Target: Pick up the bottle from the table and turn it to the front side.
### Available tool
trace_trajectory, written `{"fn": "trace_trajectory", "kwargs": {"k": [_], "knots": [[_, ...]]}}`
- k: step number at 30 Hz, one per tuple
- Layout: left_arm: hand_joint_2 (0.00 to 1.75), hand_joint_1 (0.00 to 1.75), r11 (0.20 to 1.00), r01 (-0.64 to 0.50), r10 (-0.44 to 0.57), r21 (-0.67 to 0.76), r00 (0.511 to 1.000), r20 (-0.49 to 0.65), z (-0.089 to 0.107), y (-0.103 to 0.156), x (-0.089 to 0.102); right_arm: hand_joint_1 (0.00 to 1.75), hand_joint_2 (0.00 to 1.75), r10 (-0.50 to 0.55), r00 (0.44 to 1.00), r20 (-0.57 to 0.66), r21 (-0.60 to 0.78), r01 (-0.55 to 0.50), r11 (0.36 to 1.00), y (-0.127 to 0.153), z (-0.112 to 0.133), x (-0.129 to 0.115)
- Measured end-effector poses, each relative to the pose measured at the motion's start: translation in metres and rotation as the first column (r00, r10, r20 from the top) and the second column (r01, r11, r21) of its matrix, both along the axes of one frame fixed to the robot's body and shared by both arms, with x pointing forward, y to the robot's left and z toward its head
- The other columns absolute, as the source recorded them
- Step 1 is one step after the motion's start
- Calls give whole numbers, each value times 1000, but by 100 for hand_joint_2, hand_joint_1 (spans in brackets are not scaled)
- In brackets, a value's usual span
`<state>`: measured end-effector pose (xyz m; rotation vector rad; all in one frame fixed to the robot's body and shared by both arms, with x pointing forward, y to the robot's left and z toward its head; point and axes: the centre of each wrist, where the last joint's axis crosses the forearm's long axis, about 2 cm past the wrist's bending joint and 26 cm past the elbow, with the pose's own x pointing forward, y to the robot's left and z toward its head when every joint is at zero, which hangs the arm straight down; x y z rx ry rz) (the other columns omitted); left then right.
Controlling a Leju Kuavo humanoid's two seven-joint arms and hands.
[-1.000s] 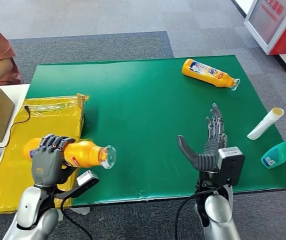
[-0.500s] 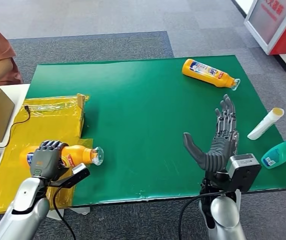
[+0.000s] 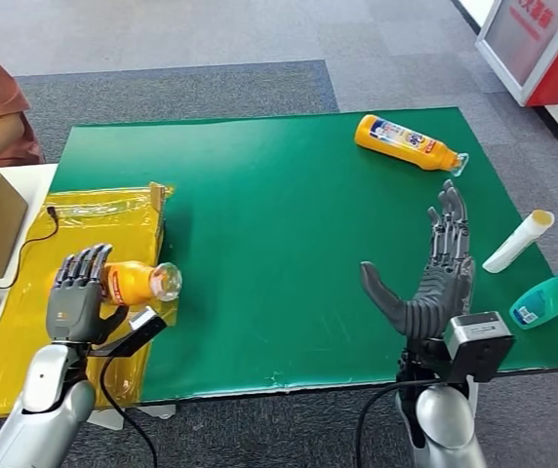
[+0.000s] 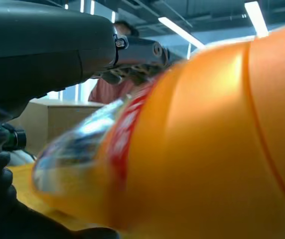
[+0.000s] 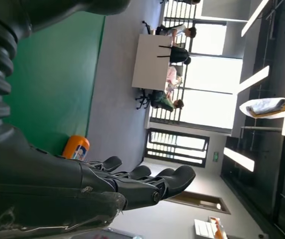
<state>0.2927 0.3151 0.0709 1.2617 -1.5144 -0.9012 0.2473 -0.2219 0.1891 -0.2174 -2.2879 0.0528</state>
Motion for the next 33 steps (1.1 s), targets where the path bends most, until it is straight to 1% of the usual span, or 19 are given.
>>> {"fn": "trace_trajectory", "kwargs": {"k": [2,6,12,18,22,24,25,26,27,28,30,31,32,33], "knots": [[175,0,1000,-4,3,2,999,47,4,-1,-4,0,175,0,1000,4,-8,0,1000,-1,1,-1],[0,0,1000,2,-4,10,990,144,15,-5,-13,0,175,-4,1000,0,-16,4,1000,-3,0,-3],[0,0,999,27,-20,-26,972,236,33,-16,-22,0,175,-24,1000,10,-28,24,999,-5,0,-7],[0,0,982,100,-41,-158,939,341,59,-24,-30,0,175,-33,999,18,-48,34,998,-7,0,-13],[0,0,967,145,-52,-211,918,392,73,-28,-34,0,175,-38,999,19,-52,39,998,-7,0,-16],[87,0,930,214,-77,-300,909,409,78,-30,-37,0,175,-45,999,21,-53,46,998,-8,0,-18],[131,0,881,275,-99,-386,903,417,80,-32,-39,0,175,-50,999,21,-53,51,997,-8,-1,-19],[175,0,796,352,-130,-493,894,429,83,-34,-42,0,175,-53,998,21,-50,54,997,-9,-2,-22],[175,0,686,427,-163,-589,879,448,86,-37,-46,0,175,-53,998,18,-45,53,998,-10,-2,-24],[175,0,557,498,-201,-665,857,473,89,-40,-50,0,175,-44,999,11,-38,44,998,-10,-4,-26],[175,0,319,591,-272,-741,806,526,93,-46,-61,0,175,8,1000,-16,-20,-9,1000,-11,-6,-29],[175,0,208,618,-302,-758,778,551,94,-49,-67,0,175,56,998,-34,-8,-57,998,-11,-8,-30],[175,0,108,631,-324,-769,753,572,93,-52,-73,0,175,114,992,-52,7,-114,993,-12,-9,-30],[175,0,58,634,-333,-771,740,584,93,-53,-75,0,175,146,987,-60,14,-145,989,-12,-10,-31]]}}
